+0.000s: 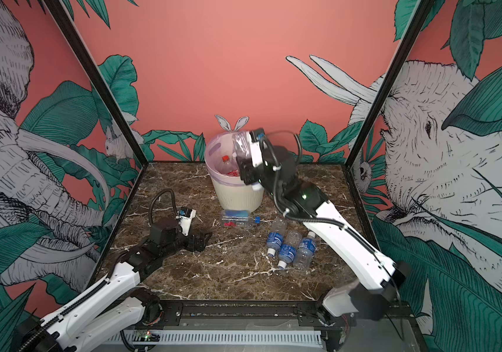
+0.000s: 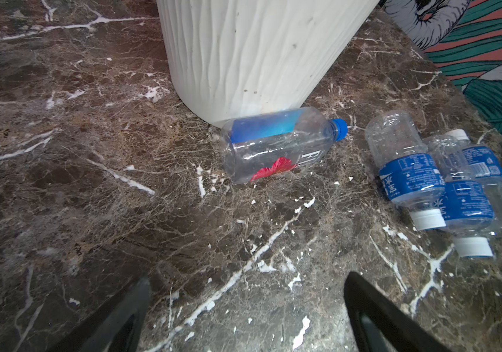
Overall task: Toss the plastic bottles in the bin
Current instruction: 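Carry the crushed clear bottle over the bin with the right gripper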
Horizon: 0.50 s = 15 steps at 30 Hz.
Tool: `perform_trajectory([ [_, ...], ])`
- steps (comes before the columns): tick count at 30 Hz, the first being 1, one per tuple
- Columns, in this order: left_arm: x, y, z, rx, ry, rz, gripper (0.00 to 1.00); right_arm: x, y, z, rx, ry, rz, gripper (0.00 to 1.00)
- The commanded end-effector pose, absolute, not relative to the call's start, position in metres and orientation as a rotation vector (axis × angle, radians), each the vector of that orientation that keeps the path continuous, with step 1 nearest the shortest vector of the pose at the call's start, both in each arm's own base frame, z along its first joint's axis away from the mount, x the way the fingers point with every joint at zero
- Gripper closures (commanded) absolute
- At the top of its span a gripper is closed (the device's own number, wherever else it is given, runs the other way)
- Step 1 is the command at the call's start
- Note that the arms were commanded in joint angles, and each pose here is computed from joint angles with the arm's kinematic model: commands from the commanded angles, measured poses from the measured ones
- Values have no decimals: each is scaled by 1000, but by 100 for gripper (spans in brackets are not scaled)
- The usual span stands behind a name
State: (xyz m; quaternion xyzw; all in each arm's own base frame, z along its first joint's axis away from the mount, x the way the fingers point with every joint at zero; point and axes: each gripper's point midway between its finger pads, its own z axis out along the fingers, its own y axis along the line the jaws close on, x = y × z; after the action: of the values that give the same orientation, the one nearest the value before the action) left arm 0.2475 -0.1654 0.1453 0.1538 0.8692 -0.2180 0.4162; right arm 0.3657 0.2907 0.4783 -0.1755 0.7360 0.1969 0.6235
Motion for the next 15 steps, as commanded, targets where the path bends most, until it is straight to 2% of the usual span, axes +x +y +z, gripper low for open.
perform_trajectory([
  [1,245,-166,156,370,2156,-576,0,409,309,482,-440,1748,452,11],
  [3,243,-165,157,367,2156,-577,0,427,314,481,-419,1786,450,4],
  [5,241,-163,158,364,2154,-571,0,428,311,485,-403,1798,443,2],
  [15,245,-166,157,402,2159,-548,0,384,273,493,-362,1734,463,1],
])
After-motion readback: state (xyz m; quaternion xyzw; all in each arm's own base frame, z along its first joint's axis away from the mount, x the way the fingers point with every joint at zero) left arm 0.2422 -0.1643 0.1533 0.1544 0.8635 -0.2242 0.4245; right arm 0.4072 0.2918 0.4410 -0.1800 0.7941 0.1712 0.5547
